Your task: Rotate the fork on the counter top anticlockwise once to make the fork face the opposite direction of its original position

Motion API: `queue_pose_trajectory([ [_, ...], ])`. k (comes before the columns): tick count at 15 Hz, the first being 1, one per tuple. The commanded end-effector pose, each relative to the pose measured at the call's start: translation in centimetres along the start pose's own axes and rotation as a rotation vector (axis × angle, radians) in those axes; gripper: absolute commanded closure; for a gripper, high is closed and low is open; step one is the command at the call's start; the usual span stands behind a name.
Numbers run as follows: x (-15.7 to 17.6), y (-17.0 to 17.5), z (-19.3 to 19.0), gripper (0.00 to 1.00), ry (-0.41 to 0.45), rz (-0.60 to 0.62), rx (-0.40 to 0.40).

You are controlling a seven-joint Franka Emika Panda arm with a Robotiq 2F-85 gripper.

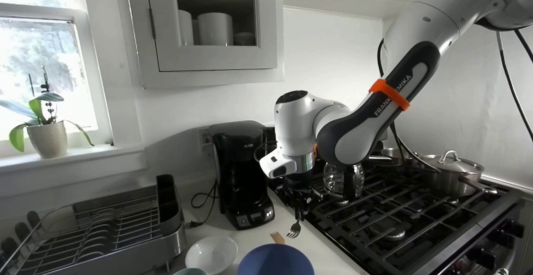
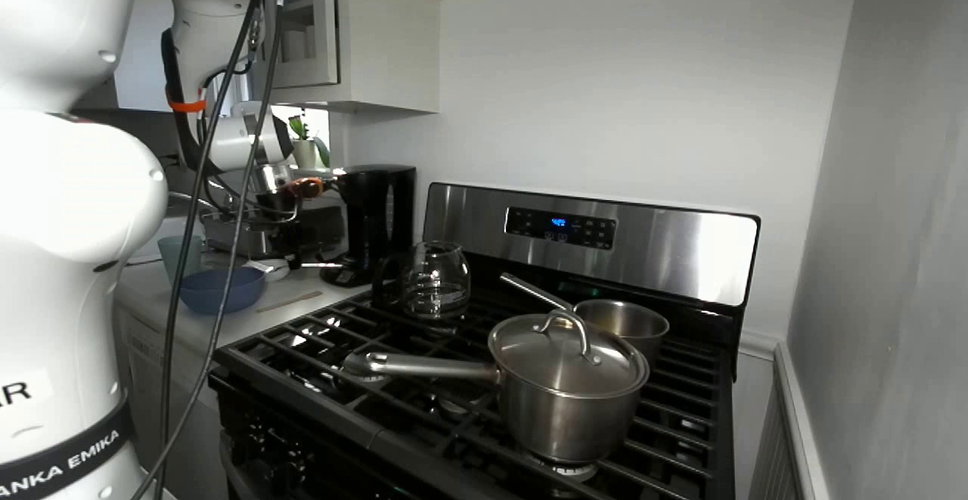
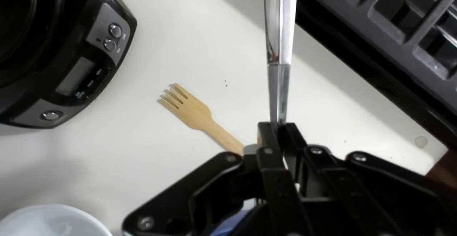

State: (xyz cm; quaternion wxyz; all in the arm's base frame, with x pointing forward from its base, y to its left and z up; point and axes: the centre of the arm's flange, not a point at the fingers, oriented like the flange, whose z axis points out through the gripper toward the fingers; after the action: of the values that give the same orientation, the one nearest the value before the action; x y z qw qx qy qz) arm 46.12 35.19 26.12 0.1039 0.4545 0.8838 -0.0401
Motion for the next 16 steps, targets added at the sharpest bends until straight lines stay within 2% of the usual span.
queue_pose_trajectory([
  [1, -0.7, 0.2, 2.2, 0.97, 0.015, -0.200, 0.010],
  [5, -1.1, -0.4, 5.7, 0.97, 0.011, -0.409, 0.021],
  [7, -0.7, -0.4, 6.9, 0.97, 0.003, -0.508, 0.001],
  [8, -0.7, -0.5, 5.8, 0.97, 0.020, -0.415, 0.033],
  [9, -0.6, -0.6, 6.4, 0.89, 0.024, -0.423, 0.036],
  [11, -0.6, -0.6, 6.5, 0.89, 0.026, -0.421, 0.039],
  [12, -0.6, -0.6, 6.4, 0.97, 0.025, -0.421, 0.037],
  [16, -0.8, -0.6, 7.4, 0.97, 0.026, -0.564, 0.027],
])
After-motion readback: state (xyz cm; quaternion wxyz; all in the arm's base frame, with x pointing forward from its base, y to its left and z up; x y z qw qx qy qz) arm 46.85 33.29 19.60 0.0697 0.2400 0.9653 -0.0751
